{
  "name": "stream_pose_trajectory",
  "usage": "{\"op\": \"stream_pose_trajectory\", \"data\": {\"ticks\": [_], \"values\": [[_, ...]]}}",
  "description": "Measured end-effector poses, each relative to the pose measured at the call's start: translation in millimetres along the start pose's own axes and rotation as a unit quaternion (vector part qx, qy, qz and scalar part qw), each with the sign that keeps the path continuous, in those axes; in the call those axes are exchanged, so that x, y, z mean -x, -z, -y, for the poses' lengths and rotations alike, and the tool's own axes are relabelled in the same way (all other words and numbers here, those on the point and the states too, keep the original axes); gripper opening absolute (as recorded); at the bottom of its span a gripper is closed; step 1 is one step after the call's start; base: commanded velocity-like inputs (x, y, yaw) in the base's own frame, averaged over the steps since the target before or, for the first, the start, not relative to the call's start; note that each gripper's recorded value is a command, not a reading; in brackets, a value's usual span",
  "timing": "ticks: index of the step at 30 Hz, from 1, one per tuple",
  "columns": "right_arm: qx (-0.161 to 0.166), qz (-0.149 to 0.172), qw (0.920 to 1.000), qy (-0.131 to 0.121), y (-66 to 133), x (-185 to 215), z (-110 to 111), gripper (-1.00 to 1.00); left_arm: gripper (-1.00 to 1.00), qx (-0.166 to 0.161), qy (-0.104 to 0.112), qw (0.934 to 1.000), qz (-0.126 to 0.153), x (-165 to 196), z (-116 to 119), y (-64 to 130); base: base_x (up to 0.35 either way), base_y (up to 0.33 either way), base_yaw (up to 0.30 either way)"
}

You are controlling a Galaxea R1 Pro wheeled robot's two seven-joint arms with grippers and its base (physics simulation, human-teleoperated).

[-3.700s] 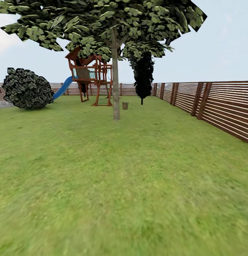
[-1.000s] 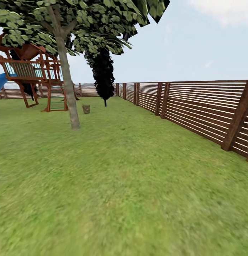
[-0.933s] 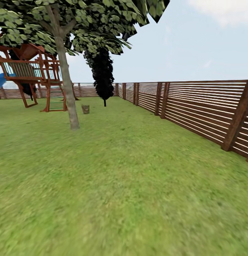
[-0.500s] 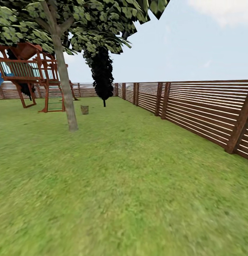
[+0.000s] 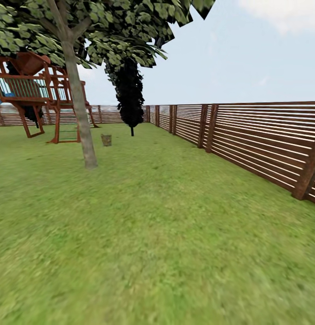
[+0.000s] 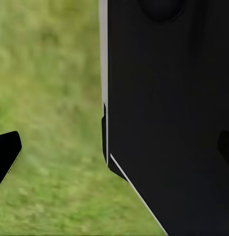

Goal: Take the three Easter eggs out of the wicker basket on the lawn in the garden, then place them on the lawn next to a single tree (choose any tree) so that all three eggs are next to the same tree and none are left in the basket.

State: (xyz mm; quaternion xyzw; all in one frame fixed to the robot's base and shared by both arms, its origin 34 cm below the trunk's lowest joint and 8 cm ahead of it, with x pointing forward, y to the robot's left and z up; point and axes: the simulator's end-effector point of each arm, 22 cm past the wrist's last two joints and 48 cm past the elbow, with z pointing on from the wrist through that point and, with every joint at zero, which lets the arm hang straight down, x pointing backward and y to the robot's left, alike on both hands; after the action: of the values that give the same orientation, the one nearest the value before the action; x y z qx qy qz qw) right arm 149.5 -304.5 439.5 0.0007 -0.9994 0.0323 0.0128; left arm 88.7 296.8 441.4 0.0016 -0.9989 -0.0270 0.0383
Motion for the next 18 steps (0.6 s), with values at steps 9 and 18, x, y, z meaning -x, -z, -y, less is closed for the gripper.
{"op": "stream_pose_trajectory", "data": {"ticks": [9, 18], "values": [[0.0, 0.0, 1.0, 0.0, 0.0, -0.2, 0.0, 1.0, 1.0, 0.0, 0.0, 1.0, 0.0, 0.1, -0.2, 0.0, 0.337, 0.0, 0.0], [0.0, 0.0, 1.0, 0.0, 0.0, 0.1, 0.0, 1.0, 1.0, 0.0, 0.0, 1.0, 0.0, 0.1, -0.2, 0.0, 0.337, 0.0, 0.0]]}}
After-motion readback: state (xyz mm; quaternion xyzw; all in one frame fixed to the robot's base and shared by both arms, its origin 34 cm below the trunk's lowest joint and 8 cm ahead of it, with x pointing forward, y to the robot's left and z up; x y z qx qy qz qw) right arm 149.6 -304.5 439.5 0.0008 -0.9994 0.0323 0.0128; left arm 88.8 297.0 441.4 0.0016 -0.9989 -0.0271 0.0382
